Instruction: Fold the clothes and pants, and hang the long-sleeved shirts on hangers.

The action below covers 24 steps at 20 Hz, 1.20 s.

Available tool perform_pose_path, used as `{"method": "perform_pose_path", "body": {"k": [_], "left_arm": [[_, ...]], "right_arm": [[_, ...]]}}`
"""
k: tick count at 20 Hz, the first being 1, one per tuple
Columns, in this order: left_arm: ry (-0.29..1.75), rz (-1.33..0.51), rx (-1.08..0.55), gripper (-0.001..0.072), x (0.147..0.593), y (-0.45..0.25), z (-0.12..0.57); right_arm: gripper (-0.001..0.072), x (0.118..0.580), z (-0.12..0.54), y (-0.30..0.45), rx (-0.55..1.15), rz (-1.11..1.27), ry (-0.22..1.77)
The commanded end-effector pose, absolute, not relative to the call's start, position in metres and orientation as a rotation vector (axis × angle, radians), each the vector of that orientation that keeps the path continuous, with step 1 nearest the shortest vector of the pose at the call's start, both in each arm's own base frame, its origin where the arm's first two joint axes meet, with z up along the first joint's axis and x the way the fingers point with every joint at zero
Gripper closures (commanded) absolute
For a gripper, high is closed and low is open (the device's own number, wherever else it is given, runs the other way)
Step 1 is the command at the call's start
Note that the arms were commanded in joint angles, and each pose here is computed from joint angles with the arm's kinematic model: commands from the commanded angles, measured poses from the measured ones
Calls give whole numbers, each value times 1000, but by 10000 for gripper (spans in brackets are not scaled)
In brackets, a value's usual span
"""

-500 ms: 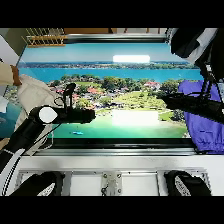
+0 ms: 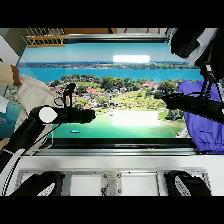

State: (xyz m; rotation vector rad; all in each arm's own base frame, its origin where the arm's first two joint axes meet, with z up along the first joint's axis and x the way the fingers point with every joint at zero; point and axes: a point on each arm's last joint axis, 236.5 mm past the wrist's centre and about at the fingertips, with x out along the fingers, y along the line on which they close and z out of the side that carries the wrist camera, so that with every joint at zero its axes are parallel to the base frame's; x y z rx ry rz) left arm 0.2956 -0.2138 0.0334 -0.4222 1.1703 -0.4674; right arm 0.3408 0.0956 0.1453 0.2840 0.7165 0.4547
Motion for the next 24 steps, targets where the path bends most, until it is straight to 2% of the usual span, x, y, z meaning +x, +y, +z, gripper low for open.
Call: {"method": "perform_pose_path", "body": {"k": [1,4,6,8,14,21,22,23,24], "left_arm": [[1122,-419,-310,29,311,-191,32],[1097,-171,-109,18,344,-100,34],[1156,45,15,18,353,-26,25],[1244,177,78,18,352,24,2],[1348,215,45,18,368,50,-83],[1381,203,45,19,374,47,-116],[1393,217,32,123,370,48,-118],[1401,223,28,319,368,48,-118],[1404,224,25,565,367,48,-116]], "right_arm": [[697,341,145,96,284,456,717],[697,341,145,96,284,455,717],[697,341,145,96,284,455,717],[697,341,145,96,284,455,717],[697,341,145,96,284,456,717],[697,341,145,96,284,455,717],[697,341,145,96,284,456,717],[697,341,145,96,284,456,717],[697,341,145,96,284,455,717]]}}
